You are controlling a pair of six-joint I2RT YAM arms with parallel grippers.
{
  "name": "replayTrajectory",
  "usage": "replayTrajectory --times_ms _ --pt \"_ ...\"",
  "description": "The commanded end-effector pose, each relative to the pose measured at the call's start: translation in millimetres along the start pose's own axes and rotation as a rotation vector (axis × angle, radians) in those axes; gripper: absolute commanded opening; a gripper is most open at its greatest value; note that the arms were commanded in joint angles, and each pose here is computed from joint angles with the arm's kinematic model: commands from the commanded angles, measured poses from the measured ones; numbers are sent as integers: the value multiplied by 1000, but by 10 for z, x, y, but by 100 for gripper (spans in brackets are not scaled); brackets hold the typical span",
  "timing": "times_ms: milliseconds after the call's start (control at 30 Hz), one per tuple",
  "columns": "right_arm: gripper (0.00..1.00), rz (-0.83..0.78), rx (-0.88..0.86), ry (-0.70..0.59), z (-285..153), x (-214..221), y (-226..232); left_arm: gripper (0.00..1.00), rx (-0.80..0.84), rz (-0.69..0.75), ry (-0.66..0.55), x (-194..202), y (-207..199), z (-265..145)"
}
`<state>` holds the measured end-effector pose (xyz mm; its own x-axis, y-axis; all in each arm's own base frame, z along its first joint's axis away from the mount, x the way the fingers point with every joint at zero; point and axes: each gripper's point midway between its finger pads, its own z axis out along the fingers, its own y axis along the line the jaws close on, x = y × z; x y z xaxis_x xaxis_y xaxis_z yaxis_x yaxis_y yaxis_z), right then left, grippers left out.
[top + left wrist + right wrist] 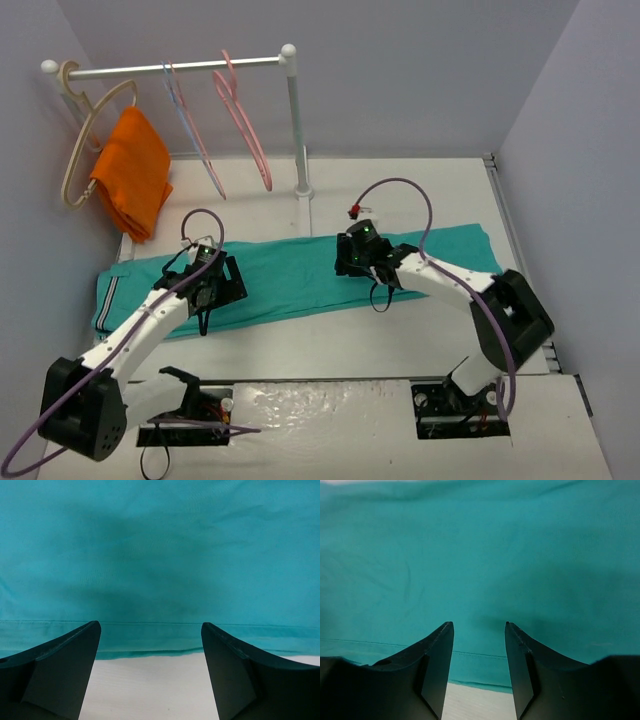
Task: Place the trousers on the hanger
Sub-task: Fold the trousers at the center of the board.
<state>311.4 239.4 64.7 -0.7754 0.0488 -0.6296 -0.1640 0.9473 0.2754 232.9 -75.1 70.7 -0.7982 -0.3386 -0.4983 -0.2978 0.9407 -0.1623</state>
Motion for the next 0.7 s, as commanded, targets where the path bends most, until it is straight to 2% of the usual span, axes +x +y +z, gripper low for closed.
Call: replayTrajectory --times_ms 0,167,300,567,667 --pt "43 11 65 40 328 266 58 79 0 -100 27 -17 -23 183" --pt "43 58 221 156 417 564 -417 79 -4 -121 108 193 -57 447" --pt "43 87 314 205 221 597 -851 79 2 -100 131 347 -219 551" --pt "43 148 444 189 -154 466 -1528 79 106 -25 161 675 -923 585" --pt "43 162 460 170 -229 378 -1666 79 118 -6 159 686 -1031 545"
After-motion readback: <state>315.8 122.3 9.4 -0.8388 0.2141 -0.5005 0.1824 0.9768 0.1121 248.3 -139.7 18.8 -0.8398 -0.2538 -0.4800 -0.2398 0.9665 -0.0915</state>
